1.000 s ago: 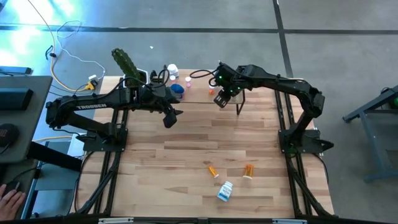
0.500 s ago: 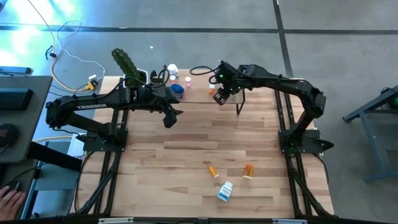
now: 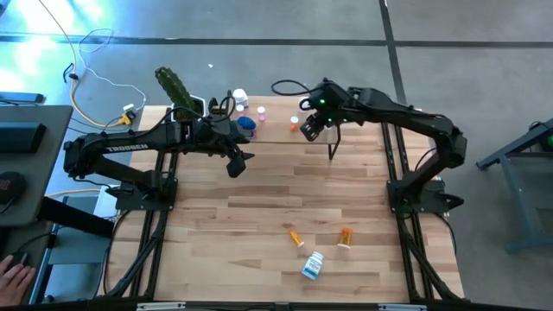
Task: Pick and place medicine bottles onto shelf by color
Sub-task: Put the orange large pill bottle on the shelf
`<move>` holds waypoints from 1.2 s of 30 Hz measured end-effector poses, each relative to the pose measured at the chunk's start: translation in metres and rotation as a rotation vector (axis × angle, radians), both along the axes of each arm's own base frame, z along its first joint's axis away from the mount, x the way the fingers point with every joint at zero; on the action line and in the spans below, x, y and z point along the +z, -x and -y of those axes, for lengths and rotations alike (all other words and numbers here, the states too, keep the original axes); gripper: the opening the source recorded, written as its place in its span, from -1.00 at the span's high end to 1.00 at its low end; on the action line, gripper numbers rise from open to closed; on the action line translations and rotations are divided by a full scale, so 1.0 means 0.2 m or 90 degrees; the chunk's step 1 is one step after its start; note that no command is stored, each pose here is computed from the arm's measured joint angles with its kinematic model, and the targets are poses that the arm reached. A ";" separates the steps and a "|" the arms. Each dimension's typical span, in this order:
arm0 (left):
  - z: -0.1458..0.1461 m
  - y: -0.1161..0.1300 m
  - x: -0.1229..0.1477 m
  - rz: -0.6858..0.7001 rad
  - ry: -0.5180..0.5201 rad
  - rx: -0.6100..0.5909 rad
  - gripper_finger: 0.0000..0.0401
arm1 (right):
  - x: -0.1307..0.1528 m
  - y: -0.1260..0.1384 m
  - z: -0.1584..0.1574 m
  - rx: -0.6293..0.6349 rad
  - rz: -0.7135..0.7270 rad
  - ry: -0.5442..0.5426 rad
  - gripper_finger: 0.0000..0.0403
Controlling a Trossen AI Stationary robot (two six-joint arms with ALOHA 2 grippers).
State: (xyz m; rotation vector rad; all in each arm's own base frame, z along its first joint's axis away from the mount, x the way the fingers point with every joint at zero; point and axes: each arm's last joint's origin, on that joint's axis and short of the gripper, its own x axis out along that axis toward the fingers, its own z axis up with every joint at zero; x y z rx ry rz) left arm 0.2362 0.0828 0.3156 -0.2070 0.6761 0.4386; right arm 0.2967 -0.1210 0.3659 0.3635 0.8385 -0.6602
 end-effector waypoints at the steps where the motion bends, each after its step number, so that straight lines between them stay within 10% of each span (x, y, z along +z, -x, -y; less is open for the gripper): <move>1: 0.00 0.00 0.00 0.000 0.000 -0.001 -0.18 | 0.02 0.01 -0.02 0.000 0.010 0.001 0.17; 16: 0.13 -0.04 0.00 0.001 0.014 -0.053 -0.18 | 0.21 0.15 -0.39 0.034 0.121 -0.067 0.17; 36: 0.49 0.05 -0.02 -0.048 0.148 -0.011 -0.18 | -0.12 0.19 -0.84 0.105 -0.071 -0.193 0.17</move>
